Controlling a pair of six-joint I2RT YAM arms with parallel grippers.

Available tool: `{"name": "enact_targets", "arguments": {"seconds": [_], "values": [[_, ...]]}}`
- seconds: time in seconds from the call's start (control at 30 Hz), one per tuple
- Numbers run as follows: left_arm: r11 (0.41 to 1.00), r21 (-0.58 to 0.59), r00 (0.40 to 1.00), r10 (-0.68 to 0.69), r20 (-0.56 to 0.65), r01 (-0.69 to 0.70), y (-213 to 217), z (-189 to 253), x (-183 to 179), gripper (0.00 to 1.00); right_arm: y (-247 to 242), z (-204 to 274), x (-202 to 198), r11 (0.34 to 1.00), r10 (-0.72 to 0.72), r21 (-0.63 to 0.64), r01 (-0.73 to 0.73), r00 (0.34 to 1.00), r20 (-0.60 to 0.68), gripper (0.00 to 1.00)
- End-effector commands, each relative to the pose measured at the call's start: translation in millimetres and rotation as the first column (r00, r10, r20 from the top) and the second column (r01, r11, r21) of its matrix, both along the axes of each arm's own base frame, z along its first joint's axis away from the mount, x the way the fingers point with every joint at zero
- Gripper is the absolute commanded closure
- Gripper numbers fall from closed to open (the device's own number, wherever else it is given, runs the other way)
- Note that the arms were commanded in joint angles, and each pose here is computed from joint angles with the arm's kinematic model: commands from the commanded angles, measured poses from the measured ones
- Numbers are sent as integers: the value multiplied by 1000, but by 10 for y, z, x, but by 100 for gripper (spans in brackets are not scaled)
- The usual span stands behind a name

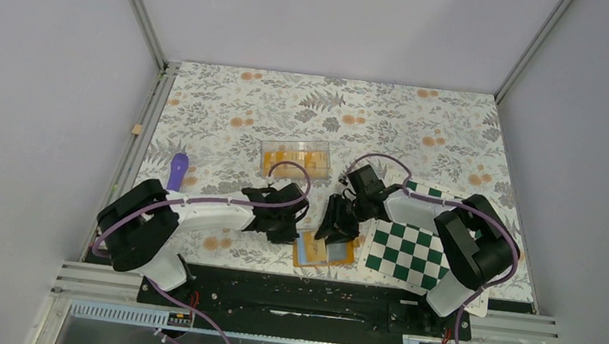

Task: Put the credit cards into the card holder
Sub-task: Insert the credit card into the card holder.

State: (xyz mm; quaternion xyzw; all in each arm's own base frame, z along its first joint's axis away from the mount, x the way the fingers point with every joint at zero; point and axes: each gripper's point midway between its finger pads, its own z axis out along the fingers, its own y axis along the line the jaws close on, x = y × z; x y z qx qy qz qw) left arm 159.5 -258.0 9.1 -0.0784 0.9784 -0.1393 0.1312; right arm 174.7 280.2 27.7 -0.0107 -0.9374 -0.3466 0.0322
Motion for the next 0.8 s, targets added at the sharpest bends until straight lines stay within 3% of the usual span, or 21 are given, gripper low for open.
{"name": "enact_targets", "arguments": {"seconds": [0.0,0.23,0.3,0.4,0.6,0.77], "values": [[935,348,976,5,-219,73,902,-409,-623,89,-71,64,-48,999,35,-38,-34,998,44,53],[939,328,972,-29,-234,106,784,-398,-673,85,-133,47,-132,995,70,-70,-68,997,33,53],[937,329,971,-38,-237,117,753,-405,-686,87,-104,46,-160,995,80,-67,-78,996,29,56],[933,335,968,-48,-246,131,718,-429,-702,100,-16,33,-195,995,86,-43,-86,996,10,65],[928,345,968,-56,-246,141,694,-448,-695,100,191,77,-264,993,115,-12,-115,993,8,76],[929,343,968,-58,-244,142,679,-434,-688,100,232,81,-278,994,109,-15,-109,994,7,76]]}}
